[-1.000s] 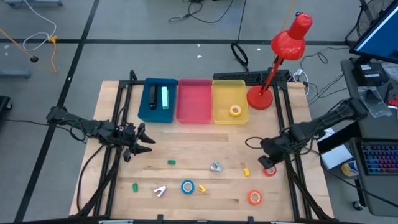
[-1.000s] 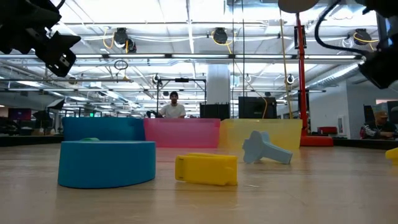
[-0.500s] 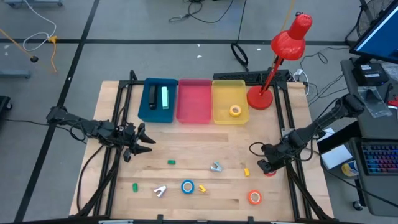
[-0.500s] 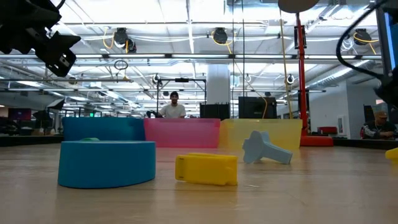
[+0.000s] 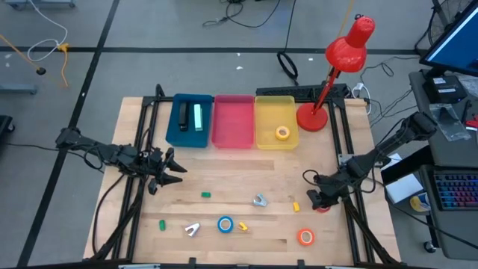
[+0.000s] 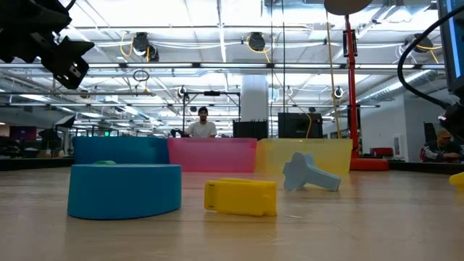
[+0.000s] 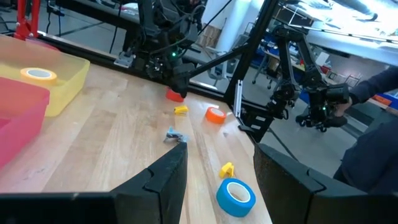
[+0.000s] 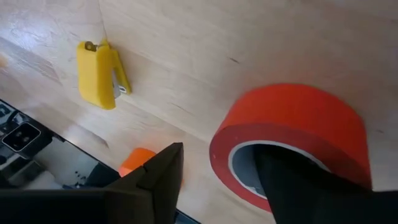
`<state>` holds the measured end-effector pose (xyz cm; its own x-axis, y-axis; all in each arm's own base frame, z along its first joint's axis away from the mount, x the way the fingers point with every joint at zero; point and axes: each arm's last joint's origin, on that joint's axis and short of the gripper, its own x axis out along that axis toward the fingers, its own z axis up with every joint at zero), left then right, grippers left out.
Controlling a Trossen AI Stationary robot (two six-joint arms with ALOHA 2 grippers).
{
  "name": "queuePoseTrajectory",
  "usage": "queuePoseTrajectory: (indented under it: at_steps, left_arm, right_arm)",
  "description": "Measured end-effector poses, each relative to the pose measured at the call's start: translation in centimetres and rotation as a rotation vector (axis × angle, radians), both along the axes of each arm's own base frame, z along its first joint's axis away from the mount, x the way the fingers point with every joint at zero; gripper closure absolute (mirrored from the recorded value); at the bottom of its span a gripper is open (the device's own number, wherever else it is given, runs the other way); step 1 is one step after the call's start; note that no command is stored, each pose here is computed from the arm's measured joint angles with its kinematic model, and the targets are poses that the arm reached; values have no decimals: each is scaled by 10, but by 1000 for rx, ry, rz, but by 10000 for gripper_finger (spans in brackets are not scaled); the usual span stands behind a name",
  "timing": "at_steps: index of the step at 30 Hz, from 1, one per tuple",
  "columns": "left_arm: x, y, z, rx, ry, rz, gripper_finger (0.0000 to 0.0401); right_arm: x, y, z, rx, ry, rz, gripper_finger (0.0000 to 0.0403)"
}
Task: Pick and place Stapler, Stapler remover, tape
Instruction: Put the red tape into the yellow bin
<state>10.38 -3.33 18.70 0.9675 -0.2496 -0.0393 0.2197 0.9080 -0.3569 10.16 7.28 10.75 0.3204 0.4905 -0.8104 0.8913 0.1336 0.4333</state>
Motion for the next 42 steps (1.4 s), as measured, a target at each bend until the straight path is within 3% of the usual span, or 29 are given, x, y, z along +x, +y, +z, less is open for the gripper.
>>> queuePoseTrajectory:
  at_steps: [6, 13, 22, 29, 35, 42]
  left_arm:
    - [0, 0, 0, 0, -1, 8, 215]
    - [0, 1, 0, -1, -1, 19, 215]
    - [0, 1, 0, -10, 1, 20, 215]
    - [0, 1, 0, -12, 2, 20, 215]
    - [0, 1, 0, -14, 2, 28, 215]
    - [0, 1, 0, -13, 2, 28, 215]
  right_arm:
    - [1, -1, 0, -33, -30, -19, 286]
    - [10, 2, 6, -34, -176, -41, 365]
    - [20, 4, 15, -63, -366, -90, 370]
    - [37, 5, 38, -115, -718, -216, 373]
    - [48, -4, 58, -211, -967, -293, 373]
    - [58, -23, 65, -385, -1043, -332, 373]
